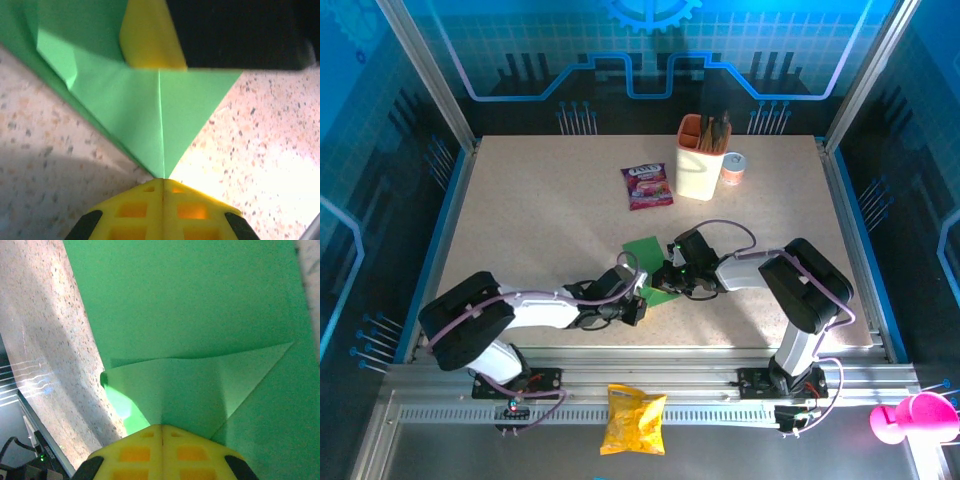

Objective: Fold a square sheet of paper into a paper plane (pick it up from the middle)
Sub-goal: Fold the triangle a second time at the center of the table.

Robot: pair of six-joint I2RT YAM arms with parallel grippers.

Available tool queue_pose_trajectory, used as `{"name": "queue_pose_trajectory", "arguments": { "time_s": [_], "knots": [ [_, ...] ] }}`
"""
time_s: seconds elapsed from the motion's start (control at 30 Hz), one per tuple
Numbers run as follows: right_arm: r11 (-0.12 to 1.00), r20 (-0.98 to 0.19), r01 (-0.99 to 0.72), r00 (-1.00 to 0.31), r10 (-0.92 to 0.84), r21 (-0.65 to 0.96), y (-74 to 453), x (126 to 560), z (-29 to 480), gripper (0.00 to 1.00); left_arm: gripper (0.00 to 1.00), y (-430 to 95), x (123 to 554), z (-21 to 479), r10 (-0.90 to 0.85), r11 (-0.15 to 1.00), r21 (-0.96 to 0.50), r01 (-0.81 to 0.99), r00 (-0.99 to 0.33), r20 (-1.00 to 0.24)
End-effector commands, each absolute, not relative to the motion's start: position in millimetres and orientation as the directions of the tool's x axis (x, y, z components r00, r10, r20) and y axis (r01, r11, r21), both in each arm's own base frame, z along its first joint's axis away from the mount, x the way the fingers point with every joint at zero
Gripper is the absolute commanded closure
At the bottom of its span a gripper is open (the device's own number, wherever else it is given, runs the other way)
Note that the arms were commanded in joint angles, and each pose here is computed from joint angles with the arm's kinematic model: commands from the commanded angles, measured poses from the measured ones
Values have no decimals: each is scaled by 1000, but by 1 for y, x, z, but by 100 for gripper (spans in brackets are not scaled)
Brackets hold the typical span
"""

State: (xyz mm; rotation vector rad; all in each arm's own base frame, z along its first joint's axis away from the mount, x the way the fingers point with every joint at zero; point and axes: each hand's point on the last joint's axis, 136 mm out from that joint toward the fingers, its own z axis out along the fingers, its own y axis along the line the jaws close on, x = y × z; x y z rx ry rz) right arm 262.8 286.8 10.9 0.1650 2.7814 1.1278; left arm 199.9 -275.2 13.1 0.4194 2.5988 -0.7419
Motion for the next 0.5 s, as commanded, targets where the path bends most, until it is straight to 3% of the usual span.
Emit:
{"name": "queue_pose_trajectory", "arguments": {
  "time_s": [0.0,0.13,0.3,0.47],
  "knots": [
    [791,-46,162,-971,233,589,252,258,-22,100,100,-233,147,-25,208,876,-389,287,-950,-232],
    [790,-44,169,-970,240,589,252,255,-22,100,100,-234,167,0,142,880,-401,255,-946,-291],
    [792,-45,175,-968,246,584,252,248,-24,100,100,-245,220,44,-30,822,-542,177,-936,-351],
    [791,-46,172,-969,244,587,257,241,-24,100,100,-270,263,69,-58,770,-604,204,-921,-384]
  ]
}}
